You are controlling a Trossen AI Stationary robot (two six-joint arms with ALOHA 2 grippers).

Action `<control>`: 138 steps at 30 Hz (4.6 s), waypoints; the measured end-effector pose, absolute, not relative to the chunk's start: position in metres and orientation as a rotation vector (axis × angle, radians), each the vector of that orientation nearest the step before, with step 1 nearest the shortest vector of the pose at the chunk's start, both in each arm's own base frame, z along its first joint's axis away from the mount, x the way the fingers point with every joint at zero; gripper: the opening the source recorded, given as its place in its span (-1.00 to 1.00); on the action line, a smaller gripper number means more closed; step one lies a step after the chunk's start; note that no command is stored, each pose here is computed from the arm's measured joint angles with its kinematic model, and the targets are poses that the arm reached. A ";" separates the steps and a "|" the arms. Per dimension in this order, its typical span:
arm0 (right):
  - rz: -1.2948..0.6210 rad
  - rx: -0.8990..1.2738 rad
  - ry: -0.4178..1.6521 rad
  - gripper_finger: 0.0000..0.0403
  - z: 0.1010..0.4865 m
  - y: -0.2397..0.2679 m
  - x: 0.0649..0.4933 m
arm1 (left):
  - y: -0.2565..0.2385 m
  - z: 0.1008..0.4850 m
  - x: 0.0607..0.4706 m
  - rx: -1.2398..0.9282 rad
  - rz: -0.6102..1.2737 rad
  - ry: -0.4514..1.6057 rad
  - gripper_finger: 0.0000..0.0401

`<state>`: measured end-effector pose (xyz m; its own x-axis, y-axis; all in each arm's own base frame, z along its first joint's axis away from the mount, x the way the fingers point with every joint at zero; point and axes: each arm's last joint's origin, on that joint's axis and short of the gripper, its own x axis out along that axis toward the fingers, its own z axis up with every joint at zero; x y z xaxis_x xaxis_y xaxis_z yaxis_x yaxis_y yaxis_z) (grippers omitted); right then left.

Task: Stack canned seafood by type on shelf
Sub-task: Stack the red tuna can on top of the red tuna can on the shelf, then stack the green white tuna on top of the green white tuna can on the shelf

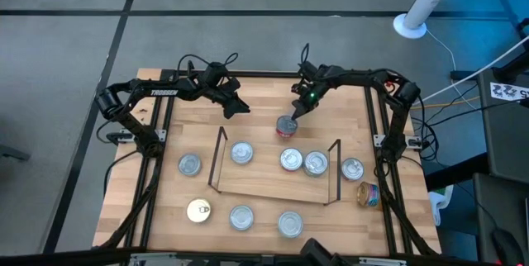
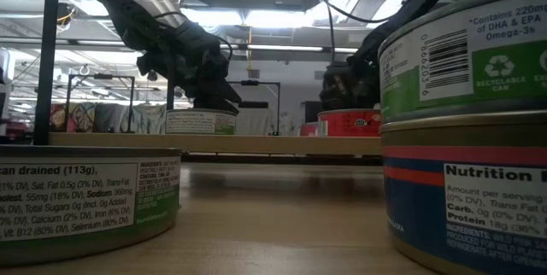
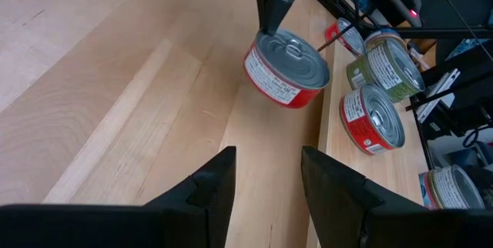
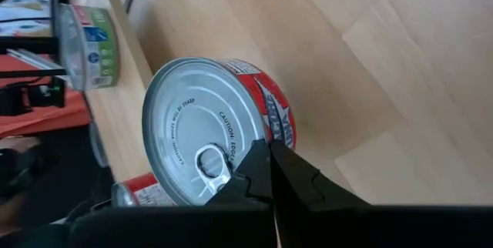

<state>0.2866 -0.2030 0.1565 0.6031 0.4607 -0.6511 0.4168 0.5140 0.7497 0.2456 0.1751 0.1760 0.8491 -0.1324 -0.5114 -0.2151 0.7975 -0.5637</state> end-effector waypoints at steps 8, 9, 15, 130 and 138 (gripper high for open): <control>0.157 1.147 0.921 -1.00 0.160 -0.202 0.287 | 0.175 0.176 0.246 -0.655 0.047 0.565 -0.29; 0.171 1.154 0.915 -1.00 0.160 -0.201 0.287 | 0.175 0.176 0.246 -0.655 0.047 0.565 -0.29; 0.227 1.185 0.897 -1.00 0.162 -0.200 0.287 | 0.175 0.176 0.246 -0.655 0.047 0.565 -0.29; 0.106 0.482 0.929 -0.28 0.290 -0.083 0.301 | 0.082 0.280 0.149 -0.452 0.297 0.631 -0.29; 0.118 0.451 0.866 -0.28 0.294 -0.085 0.306 | 0.066 0.260 0.122 -0.716 0.458 0.948 -0.29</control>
<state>0.3057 -0.0849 0.2938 0.6476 0.2800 -0.7086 0.0802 0.8998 0.4289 0.1223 0.0663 0.2599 0.5171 0.0477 -0.8546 -0.6396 0.6851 -0.3487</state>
